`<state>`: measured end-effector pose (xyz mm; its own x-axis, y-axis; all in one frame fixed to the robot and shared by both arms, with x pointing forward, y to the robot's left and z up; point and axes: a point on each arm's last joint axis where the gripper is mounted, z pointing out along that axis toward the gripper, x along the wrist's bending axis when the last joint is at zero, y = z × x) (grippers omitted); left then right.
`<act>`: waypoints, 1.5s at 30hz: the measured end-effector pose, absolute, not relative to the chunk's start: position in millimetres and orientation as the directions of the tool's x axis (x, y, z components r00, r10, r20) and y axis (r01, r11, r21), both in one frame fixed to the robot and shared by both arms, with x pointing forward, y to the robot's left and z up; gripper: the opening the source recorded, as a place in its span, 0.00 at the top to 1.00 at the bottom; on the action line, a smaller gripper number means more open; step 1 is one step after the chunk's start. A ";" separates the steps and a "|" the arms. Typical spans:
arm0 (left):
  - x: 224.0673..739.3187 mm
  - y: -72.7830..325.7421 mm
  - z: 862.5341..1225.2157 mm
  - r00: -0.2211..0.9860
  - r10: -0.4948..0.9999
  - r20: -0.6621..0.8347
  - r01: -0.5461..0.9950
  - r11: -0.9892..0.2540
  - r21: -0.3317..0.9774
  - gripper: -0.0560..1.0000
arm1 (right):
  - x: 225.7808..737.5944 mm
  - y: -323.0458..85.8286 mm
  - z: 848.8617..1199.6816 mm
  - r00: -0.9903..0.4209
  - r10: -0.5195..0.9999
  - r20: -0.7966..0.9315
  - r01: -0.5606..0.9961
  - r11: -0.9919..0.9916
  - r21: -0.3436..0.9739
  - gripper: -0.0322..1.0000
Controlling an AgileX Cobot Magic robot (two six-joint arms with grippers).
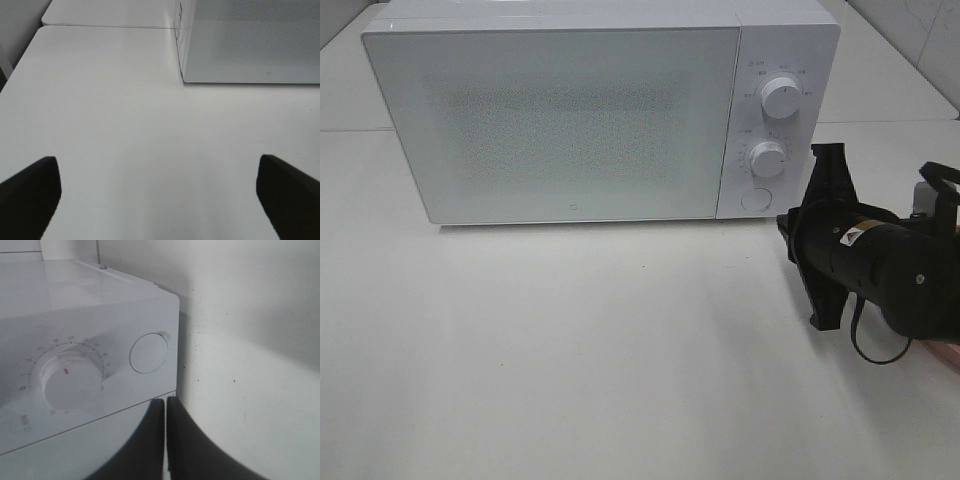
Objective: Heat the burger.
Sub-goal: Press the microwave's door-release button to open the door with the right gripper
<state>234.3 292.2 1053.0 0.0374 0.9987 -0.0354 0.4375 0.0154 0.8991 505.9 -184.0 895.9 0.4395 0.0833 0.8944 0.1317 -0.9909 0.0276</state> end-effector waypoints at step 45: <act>234.3 292.2 1053.0 0.037 0.999 -0.035 0.438 0.015 0.899 0.01 | 573.8 -179.0 863.8 0.389 0.036 0.921 0.067 -0.998 0.011 0.97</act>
